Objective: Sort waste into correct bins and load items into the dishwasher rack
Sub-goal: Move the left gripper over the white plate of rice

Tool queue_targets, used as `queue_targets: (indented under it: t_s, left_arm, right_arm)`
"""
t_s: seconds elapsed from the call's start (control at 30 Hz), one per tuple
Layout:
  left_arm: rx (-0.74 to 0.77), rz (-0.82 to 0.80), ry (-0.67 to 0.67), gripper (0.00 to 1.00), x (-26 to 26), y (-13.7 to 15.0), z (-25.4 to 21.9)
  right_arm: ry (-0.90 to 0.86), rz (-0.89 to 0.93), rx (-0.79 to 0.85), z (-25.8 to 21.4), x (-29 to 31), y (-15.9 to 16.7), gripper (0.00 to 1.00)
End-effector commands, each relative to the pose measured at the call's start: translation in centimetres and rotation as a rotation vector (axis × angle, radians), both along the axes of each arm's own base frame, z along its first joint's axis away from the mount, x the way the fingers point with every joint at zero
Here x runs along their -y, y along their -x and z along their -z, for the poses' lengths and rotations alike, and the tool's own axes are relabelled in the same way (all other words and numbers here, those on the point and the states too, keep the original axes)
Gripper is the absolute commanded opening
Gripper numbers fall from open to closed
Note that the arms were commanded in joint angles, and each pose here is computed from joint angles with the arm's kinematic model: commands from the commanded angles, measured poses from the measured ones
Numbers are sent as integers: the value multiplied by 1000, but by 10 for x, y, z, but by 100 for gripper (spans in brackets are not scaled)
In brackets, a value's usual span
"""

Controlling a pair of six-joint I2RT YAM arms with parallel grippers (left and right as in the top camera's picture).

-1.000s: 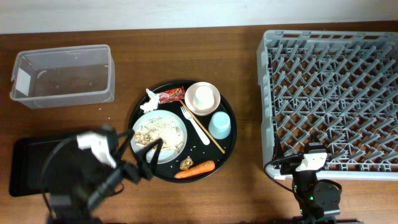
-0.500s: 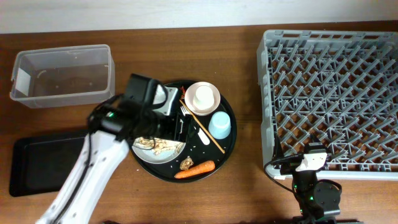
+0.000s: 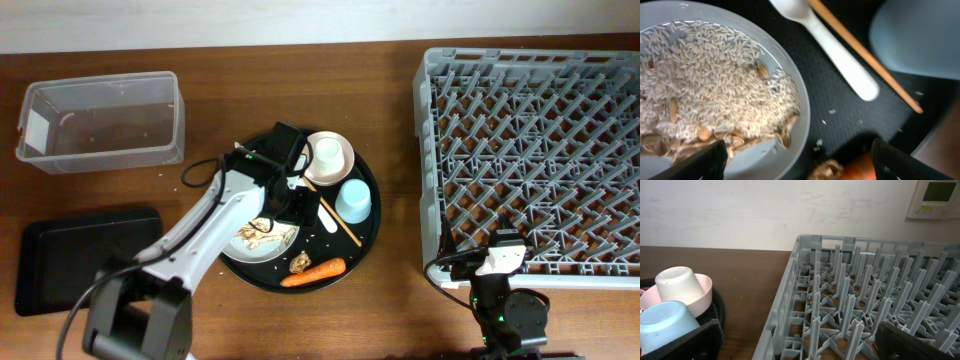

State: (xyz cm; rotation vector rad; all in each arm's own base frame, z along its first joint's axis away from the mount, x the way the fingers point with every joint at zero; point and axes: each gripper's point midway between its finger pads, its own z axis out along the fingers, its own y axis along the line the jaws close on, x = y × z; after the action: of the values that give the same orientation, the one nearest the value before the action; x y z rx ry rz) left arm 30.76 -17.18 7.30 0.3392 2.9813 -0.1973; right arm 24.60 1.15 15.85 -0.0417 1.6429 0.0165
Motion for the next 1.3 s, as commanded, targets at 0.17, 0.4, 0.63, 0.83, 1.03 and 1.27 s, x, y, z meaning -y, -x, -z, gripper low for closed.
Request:
queue_targets:
  t_s: [0.17, 0.4, 0.63, 0.83, 1.03, 1.27]
  left_arm:
    - [38, 39, -80, 73, 13, -9, 20]
    - [9, -37, -178, 64, 13, -3, 47]
    - [37, -73, -205, 57, 10, -10, 53]
    - [35, -72, -205, 51, 10, -9, 55]
    - [36, -71, -194, 50, 11, -9, 57]
    - [20, -69, -193, 47, 10, -3, 63]
  right_arm:
    - [7, 5, -5, 3, 2, 0, 99]
    - [7, 5, -5, 3, 2, 0, 99]
    - [7, 5, -4, 3, 2, 0, 99]
    - [7, 5, -5, 3, 2, 0, 99]
    - [7, 5, -4, 3, 2, 0, 99]
    - [7, 5, -5, 3, 2, 0, 99]
